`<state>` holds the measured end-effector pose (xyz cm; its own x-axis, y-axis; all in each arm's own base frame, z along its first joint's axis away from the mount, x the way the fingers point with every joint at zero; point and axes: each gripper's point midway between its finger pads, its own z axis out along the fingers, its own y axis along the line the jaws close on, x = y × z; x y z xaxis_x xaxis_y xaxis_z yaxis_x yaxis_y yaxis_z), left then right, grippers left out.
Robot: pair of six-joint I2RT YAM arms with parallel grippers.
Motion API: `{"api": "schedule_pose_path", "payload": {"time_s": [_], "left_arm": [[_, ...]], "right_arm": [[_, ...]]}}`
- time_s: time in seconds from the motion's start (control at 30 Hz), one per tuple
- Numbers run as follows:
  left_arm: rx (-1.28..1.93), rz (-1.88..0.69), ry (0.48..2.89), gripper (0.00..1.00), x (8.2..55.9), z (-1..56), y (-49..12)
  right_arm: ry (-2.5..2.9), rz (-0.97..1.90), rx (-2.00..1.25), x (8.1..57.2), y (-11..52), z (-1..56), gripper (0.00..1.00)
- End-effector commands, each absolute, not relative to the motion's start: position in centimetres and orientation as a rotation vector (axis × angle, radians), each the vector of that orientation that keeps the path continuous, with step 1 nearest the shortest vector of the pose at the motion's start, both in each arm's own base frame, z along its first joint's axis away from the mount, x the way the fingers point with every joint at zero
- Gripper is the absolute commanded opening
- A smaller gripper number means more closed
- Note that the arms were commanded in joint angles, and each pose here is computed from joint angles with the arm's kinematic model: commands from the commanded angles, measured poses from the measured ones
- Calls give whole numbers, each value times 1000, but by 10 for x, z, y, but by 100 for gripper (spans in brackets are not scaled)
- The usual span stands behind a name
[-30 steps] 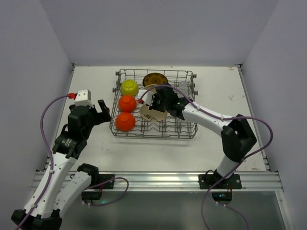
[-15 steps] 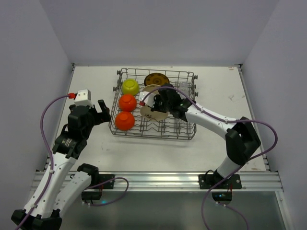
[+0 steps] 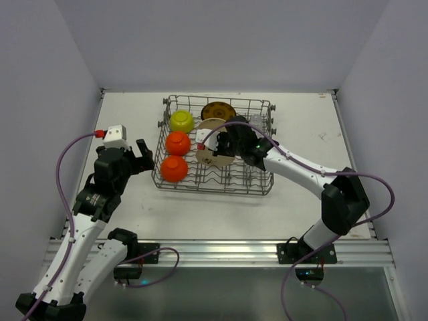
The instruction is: Unload the mixed dishes from the dish rack
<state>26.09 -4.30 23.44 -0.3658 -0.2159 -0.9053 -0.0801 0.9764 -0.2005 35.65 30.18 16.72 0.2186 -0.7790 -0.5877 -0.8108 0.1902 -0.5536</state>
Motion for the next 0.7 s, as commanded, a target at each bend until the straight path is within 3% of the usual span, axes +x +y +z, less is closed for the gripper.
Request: {"api": "schedule_pose_path", "payload": {"time_s": [0.0,0.27,0.47,0.6,0.67], "left_arm": [[-198,-150,1895,100,265,246,-44],[-181,-212,1863,100,266,264,-53],[223,-776,1636,100,237,338,-148],[354,-1024,1547,100,226,356,-184],[392,-1120,1498,100,223,367,-196]], "right_arm": [[1449,80,-1480,353,305,228,0],[1471,132,-1312,342,288,272,0],[1704,410,-722,338,249,327,0],[1773,891,-312,299,233,346,0],[1745,965,-269,289,229,350,0]]}}
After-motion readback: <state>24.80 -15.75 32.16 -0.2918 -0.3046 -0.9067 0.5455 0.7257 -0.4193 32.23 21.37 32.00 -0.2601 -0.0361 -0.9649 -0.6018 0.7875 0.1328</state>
